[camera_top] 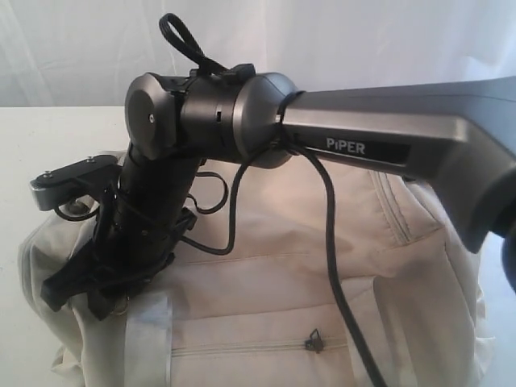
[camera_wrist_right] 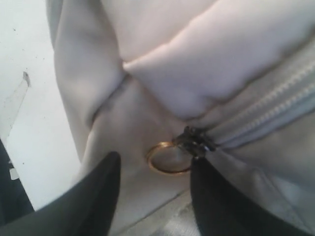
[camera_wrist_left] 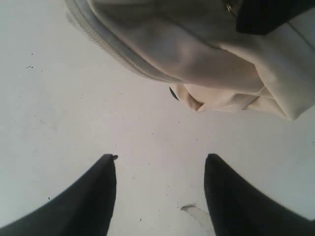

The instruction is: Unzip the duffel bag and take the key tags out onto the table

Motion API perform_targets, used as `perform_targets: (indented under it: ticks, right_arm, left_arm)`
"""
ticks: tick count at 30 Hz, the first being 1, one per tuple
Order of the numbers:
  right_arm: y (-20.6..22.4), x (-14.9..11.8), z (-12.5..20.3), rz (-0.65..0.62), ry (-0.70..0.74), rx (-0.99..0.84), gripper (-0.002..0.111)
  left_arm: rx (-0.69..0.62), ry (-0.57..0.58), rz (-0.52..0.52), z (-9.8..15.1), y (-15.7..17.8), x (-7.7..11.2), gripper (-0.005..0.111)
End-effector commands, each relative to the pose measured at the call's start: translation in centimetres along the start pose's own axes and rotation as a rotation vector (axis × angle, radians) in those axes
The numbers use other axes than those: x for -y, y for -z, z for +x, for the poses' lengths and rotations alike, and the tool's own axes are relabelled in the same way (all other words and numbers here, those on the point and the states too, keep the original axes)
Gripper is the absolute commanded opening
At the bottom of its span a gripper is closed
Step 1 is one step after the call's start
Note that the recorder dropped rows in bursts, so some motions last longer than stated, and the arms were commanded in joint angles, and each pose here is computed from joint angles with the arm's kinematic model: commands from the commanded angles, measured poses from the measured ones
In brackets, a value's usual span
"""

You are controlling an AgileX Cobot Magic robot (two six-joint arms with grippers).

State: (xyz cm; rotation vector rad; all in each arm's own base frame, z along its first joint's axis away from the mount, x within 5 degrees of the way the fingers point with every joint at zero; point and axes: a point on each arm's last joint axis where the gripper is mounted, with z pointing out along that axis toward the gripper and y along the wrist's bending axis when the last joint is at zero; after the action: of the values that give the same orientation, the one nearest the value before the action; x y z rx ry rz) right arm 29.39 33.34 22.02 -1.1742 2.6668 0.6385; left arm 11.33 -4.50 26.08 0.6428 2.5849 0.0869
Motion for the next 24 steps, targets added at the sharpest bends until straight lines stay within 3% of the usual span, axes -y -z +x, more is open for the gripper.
perform_targets:
  ticks: [1,12,20,24]
  right_arm:
    - [-1.08,0.19,-0.09,-0.005,-0.001,-0.004,0.059]
    - [-1.37,0.29,-0.13,-0.004,-0.004,-0.003,0.039]
    - [-1.37,0.31,-0.08,-0.002,-0.002,-0.007,0.036]
    - [-1.37,0.33,-0.02,0.0,0.0,-0.014,0.022]
  left_arm:
    - [-0.006,0.0,-0.005,0.27,-0.02,-0.05,0.057]
    - [-0.006,0.0,-0.005,0.27,-0.02,-0.05,0.057]
    - [-0.006,0.0,-0.005,0.27,-0.02,-0.05,0.057]
    - [-0.004,0.0,-0.005,0.25,-0.02,-0.05,0.057]
